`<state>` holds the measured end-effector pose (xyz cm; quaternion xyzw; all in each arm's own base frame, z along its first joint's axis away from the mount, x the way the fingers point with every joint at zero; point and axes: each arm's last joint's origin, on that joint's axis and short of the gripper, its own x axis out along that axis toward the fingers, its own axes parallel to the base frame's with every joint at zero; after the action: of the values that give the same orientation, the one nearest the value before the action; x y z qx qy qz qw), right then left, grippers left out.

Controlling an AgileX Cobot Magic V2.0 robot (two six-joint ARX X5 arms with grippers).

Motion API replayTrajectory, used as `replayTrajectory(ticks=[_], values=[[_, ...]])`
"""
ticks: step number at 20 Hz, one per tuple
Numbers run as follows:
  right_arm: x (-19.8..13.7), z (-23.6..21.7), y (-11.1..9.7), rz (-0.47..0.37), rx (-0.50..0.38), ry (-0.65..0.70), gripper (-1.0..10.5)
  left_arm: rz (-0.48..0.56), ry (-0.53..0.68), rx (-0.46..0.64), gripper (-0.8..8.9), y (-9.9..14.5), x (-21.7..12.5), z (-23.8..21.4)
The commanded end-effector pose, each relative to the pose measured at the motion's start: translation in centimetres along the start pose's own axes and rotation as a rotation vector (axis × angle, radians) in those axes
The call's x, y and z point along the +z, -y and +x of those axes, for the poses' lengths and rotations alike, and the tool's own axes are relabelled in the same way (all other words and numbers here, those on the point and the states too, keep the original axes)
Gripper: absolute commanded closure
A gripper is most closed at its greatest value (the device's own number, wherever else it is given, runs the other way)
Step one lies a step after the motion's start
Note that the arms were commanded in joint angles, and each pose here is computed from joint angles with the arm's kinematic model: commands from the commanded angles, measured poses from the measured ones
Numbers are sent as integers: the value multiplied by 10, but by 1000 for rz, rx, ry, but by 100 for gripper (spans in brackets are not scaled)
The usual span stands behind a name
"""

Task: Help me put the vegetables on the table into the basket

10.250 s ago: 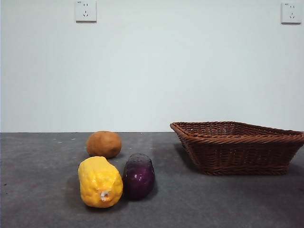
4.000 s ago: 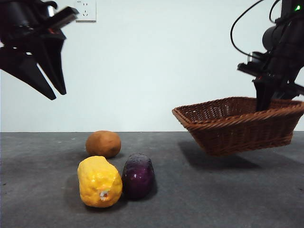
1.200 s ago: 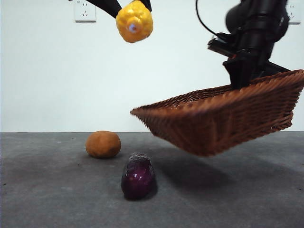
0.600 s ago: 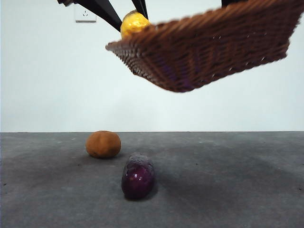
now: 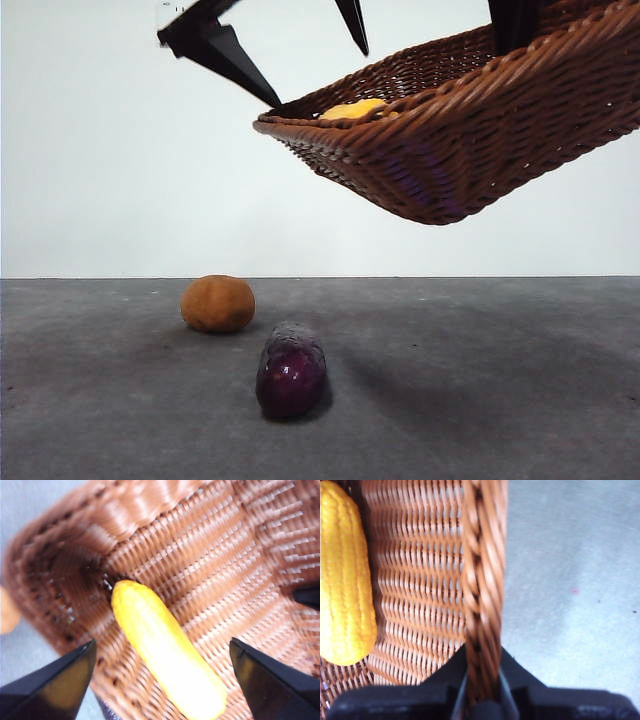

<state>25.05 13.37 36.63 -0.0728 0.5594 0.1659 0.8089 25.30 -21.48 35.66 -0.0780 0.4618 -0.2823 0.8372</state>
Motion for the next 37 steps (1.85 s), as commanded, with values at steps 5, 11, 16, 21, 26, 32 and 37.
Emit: replayTrajectory(ticks=[5, 11, 16, 21, 26, 32, 37], values=[[2, -4, 33, 92, -40, 12, 955, 88, 84, 63, 369, -3, 1, -22], [-1, -6, 65, 171, -82, -15, 955, -22, -41, 217, 369, -63, 14, 10], [-4, -7, 73, 172, -92, -37, 955, -243, -78, 303, 369, -119, 26, 55], [-4, -7, 73, 171, -91, -38, 955, -384, -179, 366, 369, -156, 18, 98], [-4, -7, 73, 157, -91, -39, 955, -417, -219, 392, 368, -166, 11, 126], [-4, -7, 72, 148, -83, -40, 955, -448, -158, 366, 368, -163, 16, 130], [-4, -7, 72, 134, -82, -40, 955, -525, -155, 370, 368, -158, 12, 142]])
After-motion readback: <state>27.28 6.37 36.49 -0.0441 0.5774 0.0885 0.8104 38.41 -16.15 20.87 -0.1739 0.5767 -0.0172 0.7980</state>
